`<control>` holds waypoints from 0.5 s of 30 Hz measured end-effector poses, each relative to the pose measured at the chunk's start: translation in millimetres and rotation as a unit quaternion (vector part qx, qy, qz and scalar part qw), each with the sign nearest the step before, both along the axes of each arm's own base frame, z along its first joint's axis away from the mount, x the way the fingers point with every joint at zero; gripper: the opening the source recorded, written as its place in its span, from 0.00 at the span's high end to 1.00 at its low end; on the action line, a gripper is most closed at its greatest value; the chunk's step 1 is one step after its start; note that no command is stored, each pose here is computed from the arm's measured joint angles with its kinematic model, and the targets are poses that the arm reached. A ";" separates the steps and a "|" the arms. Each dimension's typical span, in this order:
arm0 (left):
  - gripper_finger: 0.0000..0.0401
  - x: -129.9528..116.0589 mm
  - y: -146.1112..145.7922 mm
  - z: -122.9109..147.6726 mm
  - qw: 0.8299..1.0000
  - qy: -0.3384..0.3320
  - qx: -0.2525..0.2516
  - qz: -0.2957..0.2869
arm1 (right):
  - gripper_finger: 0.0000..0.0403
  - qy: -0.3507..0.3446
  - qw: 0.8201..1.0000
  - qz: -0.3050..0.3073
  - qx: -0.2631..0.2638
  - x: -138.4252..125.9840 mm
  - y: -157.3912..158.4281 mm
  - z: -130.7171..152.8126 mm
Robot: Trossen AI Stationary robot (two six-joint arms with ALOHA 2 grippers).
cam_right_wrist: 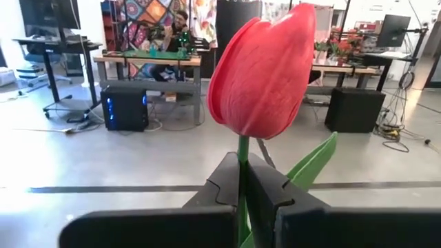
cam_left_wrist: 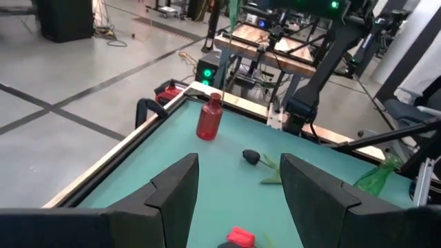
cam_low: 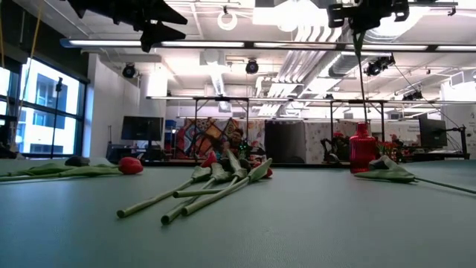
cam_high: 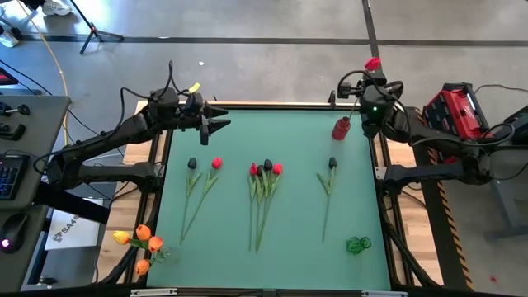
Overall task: Sort flowers into vase by color
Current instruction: Put the red tulip into the red vase
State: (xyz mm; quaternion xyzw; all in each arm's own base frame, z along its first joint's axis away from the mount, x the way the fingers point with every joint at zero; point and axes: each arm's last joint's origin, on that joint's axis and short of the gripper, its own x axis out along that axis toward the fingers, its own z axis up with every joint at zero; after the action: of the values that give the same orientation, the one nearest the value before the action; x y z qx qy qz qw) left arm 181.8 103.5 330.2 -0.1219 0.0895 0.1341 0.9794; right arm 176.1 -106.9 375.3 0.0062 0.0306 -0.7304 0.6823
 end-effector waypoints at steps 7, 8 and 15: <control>0.53 -0.4 0.8 0.5 1.000 -0.002 0.001 0.002 | 1.00 -0.009 0.999 0.002 -0.040 0.0 0.0 18.0; 0.53 -0.4 0.8 0.5 1.000 -0.002 0.001 0.002 | 1.00 -0.009 0.999 0.002 -0.046 -0.3 0.2 21.0; 0.53 -0.3 0.7 0.4 1.000 -0.003 -0.004 -0.001 | 1.00 0.002 1.000 -0.002 -0.030 -2.6 -6.2 14.0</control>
State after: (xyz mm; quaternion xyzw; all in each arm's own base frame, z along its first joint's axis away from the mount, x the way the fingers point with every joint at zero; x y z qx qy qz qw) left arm 181.6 104.2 330.6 -0.1260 0.0868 0.1328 0.9793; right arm 173.5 -113.1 389.3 -0.0158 0.0097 -0.7324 0.6806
